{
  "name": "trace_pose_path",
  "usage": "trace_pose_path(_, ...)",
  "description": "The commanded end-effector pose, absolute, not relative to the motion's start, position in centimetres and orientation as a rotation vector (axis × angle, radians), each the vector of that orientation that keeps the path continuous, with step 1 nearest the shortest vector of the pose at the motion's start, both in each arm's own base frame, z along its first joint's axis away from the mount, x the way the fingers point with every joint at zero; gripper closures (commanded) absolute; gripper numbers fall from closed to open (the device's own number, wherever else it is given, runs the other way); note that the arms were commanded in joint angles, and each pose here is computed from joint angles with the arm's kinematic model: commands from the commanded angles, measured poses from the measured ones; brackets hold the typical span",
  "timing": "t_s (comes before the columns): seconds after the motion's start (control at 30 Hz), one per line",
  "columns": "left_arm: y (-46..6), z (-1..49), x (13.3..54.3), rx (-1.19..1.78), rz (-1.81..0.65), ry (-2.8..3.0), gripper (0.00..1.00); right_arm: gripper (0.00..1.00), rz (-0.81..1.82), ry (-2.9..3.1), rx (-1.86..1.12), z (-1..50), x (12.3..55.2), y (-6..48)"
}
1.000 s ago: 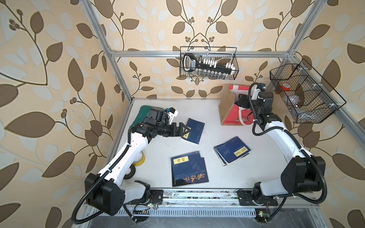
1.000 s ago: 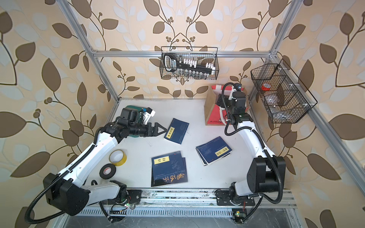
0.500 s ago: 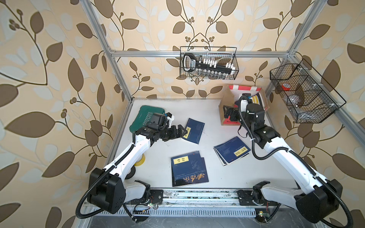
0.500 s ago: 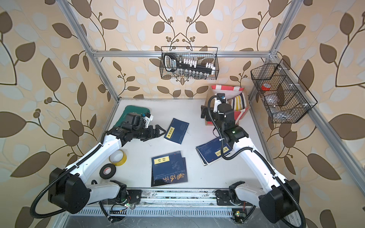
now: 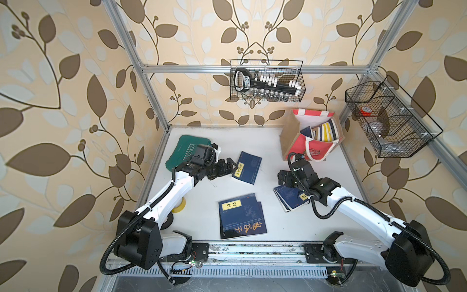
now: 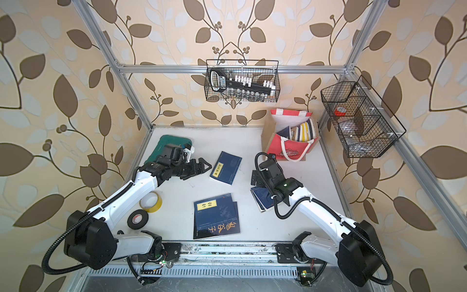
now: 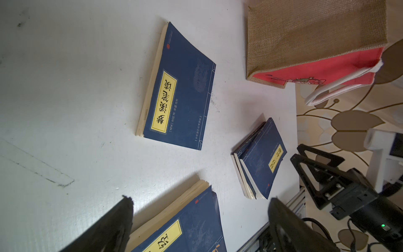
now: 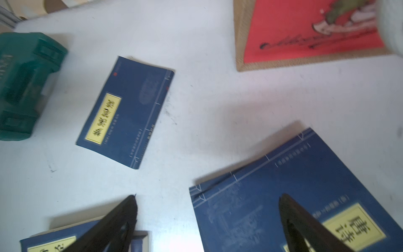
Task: Put the books into the canvas bag
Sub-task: Adjust the books at the center of the board.
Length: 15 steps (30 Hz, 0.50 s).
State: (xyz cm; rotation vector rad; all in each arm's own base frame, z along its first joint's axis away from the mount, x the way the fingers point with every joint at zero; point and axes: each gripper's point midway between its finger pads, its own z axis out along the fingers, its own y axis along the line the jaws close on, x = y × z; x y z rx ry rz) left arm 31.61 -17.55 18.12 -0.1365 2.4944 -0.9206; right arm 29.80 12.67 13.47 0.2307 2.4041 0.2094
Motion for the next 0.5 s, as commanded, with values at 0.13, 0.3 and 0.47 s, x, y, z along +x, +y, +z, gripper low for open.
trace_pose_path(0.13,-17.1,19.2,31.7,-0.138,-0.916,2.435,0.05,0.02,0.081,2.556,0.677,7.7,26.1,5.2)
trace_pose_path(0.3,-17.4,19.1,31.7,-0.125,-0.933,2.438,0.06,0.02,0.117,2.542,0.921,5.3,25.5,-0.1)
trace_pose_path(0.47,-17.5,19.0,31.7,-0.122,-0.946,2.443,0.06,0.02,0.099,2.517,0.945,4.8,26.0,-1.7)
